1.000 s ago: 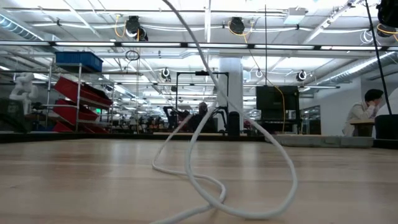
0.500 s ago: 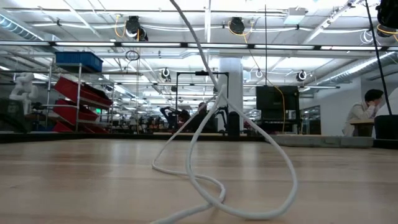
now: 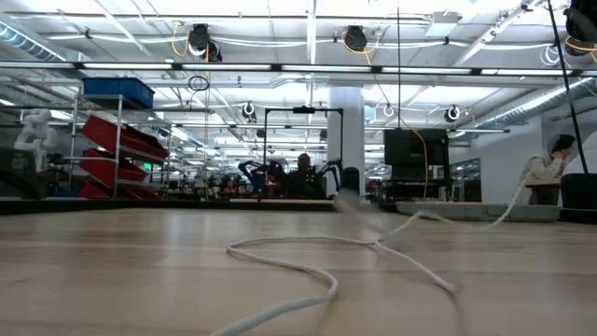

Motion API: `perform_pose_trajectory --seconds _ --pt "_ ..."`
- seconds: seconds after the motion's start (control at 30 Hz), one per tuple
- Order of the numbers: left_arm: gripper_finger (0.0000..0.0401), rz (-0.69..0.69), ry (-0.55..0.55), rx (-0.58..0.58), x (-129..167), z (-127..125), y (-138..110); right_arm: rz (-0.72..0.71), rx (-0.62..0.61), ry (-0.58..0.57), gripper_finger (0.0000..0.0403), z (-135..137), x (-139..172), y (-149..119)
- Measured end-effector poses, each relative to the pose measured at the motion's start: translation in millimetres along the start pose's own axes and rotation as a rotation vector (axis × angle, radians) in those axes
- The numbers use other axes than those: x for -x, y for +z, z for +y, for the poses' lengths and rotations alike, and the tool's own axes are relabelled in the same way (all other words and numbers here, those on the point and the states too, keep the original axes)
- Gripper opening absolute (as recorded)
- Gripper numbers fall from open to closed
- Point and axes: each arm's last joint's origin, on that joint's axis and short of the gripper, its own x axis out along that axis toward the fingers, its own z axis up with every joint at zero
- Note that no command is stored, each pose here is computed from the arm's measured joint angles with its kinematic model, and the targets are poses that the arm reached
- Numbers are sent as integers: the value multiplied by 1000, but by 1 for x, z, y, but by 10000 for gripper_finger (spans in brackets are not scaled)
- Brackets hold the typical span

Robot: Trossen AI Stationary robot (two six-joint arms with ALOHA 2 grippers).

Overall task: Coil cords
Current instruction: Coil the white wire onto the spool

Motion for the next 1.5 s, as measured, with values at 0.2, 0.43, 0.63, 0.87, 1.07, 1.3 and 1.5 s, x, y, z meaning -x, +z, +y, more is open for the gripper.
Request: perform_pose_trajectory --seconds 0.2,0.43,0.63,0.87,1.07,1.3,1.5 --pt "158 -128 182 34 -23 15 22 -32 114 105 0 8 -5 -3" --pt "158 -163 208 63 -53 14 34 -35 206 101 0 15 -14 -6" --pt "158 -193 212 -112 -95 -13 35 -74 225 216 0 19 -22 -6" --pt "158 -300 248 -161 -112 -24 48 -58 316 174 0 28 -38 -13" --pt "157 -337 256 -186 -108 -23 54 -37 368 128 0 31 -51 -18" --pt "157 -369 226 -228 -110 -21 59 -45 405 169 0 37 -73 -23" --pt "157 -369 238 -246 -111 -18 60 -40 411 184 0 37 -89 -27"
